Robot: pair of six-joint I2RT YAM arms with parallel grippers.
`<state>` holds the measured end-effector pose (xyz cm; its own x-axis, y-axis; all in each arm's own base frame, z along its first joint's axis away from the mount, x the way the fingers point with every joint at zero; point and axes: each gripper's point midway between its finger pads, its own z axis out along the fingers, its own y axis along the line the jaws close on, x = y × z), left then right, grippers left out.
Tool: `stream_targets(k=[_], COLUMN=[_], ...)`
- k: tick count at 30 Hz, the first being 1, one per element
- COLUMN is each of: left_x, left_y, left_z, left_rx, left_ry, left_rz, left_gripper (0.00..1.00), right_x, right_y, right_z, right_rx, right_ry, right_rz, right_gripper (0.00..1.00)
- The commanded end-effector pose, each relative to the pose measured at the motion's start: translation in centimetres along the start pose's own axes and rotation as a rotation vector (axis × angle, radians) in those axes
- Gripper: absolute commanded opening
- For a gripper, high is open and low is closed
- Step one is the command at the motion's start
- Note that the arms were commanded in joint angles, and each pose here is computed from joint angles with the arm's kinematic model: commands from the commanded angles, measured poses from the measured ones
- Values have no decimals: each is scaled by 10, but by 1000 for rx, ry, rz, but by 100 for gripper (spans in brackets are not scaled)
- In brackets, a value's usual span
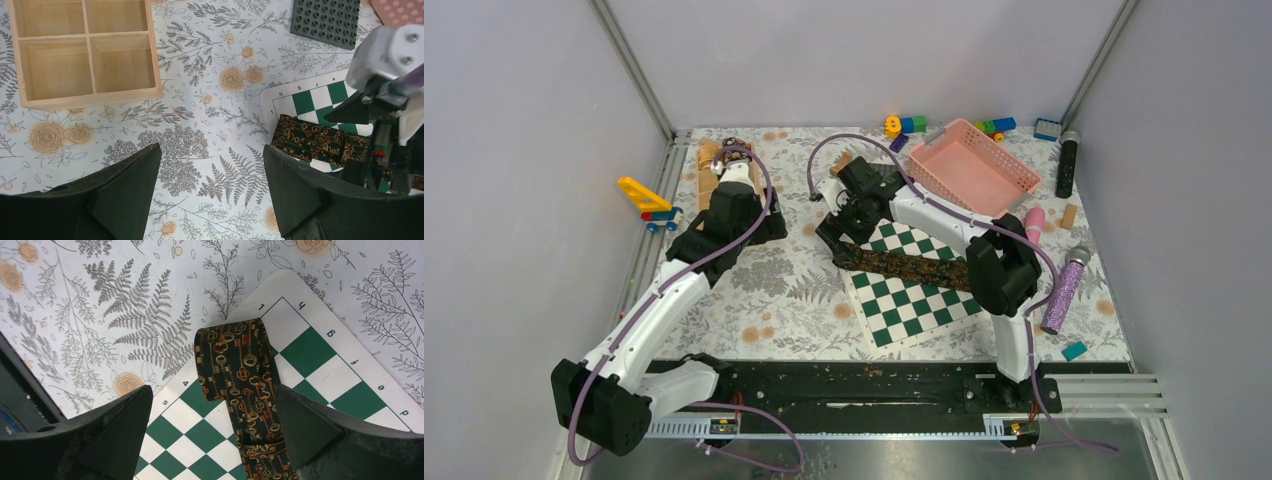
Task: Roll the ties
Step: Roll the tie at the center of the board.
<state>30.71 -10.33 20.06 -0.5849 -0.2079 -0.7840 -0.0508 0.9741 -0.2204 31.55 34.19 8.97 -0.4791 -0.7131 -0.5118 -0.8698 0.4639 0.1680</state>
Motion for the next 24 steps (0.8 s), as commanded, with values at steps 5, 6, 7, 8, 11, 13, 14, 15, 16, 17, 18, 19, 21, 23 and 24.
stream_targets(k=[5, 6, 7, 8, 11, 13, 14, 15, 16, 17, 18, 19, 21, 23, 24], left_x=[-21, -22, -23, -24, -26, -26, -26, -27, -26, -26, -26, -26, -26, -26, -26], left_y=[1, 4, 7, 7, 12, 13, 14, 14, 14, 14, 14, 14, 14, 15, 15], left_z=[-13, -14, -15, -16, -19, -19, -19, -19, -19, -19, -19, -18, -19, -19, -19], left_rx=[26, 23, 22, 28, 30, 28, 28, 29, 31, 31, 31, 32, 34, 32, 31], left_ry=[-78, -84, -90, -94, -103, -100, -99, -99, -97, -96, -96, -94, -95, -96, -95], left_rz=[-62, -75, -87, -94, -105, -106, -107, -108, -109, -109, -109, -108, -107, -107, -107], left_gripper=[78, 78, 78, 79, 79, 79, 79, 79, 79, 79, 79, 79, 79, 79, 79], right_x=[0, 2, 3, 5, 8, 10, 11, 12, 12, 13, 14, 14, 15, 16, 16], right_y=[-7, -7, -8, -9, -10, -11, -11, -11, -11, -10, -10, -9, -10, -11, -12], right_z=[15, 17, 19, 21, 26, 30, 31, 33, 34, 36, 38, 39, 42, 44, 44], right_rx=[42, 45, 46, 50, 55, 60, 64, 66, 66, 65, 64, 65, 72, 77, 82], right_ry=[57, 62, 70, 77, 92, 103, 108, 113, 116, 122, 126, 129, 136, 146, 148], right_rz=[-135, -139, -140, -141, -150, -157, -162, -166, -170, -174, -177, -180, -184, -189, -189], right_gripper=[100, 100, 99, 100, 99, 99, 99, 99, 99, 98, 98, 98, 98, 97, 97])
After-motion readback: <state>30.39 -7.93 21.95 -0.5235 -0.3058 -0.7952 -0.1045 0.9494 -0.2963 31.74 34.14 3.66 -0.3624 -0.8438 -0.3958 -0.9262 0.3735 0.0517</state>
